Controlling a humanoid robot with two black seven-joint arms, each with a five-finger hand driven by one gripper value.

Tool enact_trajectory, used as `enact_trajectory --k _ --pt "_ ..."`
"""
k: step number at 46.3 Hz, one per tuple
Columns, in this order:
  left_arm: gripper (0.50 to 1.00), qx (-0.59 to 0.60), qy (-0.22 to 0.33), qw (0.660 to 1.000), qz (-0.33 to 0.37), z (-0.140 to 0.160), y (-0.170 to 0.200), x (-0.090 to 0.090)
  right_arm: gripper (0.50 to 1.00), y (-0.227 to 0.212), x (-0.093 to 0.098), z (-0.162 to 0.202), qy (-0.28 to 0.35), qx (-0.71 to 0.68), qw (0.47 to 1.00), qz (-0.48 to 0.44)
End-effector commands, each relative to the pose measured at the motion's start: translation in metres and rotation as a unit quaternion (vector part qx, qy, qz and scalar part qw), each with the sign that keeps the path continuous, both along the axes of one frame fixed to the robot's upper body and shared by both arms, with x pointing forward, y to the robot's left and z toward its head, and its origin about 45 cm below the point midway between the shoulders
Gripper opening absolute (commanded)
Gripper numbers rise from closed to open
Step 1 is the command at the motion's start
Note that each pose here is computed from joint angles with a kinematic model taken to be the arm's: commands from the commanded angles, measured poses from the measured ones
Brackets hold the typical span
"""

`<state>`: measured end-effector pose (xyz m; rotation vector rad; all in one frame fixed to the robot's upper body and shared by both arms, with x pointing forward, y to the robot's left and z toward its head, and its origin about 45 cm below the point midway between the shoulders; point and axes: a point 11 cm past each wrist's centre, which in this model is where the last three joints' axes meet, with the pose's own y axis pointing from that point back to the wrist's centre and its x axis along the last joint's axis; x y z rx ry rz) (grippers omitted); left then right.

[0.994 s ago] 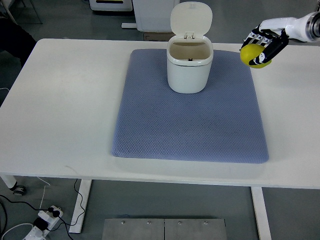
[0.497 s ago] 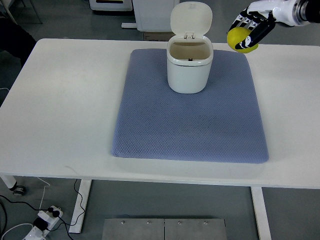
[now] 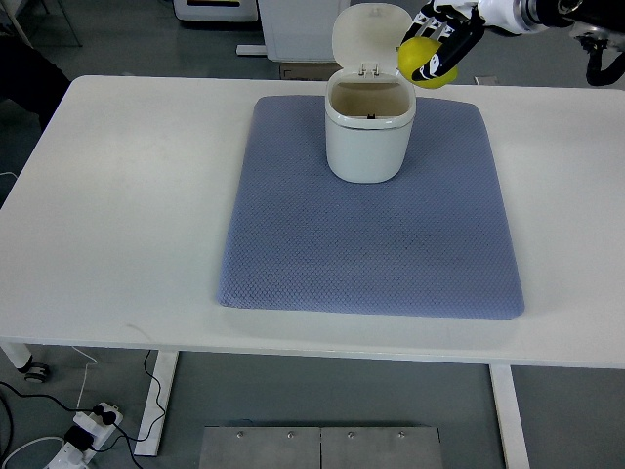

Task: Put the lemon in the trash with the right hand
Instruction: 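Move the lemon over the bin opening and open the right hand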

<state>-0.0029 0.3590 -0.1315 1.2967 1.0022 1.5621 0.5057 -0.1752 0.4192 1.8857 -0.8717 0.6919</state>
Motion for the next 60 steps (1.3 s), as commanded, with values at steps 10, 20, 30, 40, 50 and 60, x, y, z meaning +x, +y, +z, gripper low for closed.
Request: enact_trajectory --k 10,20,30,40,50,60 --pt "1.0 0.0 0.0 1.0 0.0 0.0 0.0 0.0 0.5 0.025 0.008 0.0 -0.007 0.009 1.0 -0.001" --pt "1.0 0.0 0.0 1.0 0.0 0.0 0.0 0.0 0.5 0.037 0.012 -0.016 0.001 0.019 1.0 -0.007" --pt "1.0 0.0 0.0 1.0 0.0 0.0 0.0 0.0 0.5 0.034 0.017 -0.032 0.005 0.02 1.0 -0.024" --pt "1.0 0.0 0.0 1.0 0.0 0.0 0.0 0.0 0.5 0.034 0.017 -0.045 0.012 0.02 0.999 -0.029" --pt "1.0 0.0 0.0 1.0 0.0 0.0 0.0 0.0 0.5 0.032 0.016 -0.049 0.017 0.02 0.999 -0.032" --pt "1.0 0.0 0.0 1.0 0.0 0.0 0.0 0.0 0.5 0.037 0.015 -0.05 0.025 0.027 0.999 -0.036"
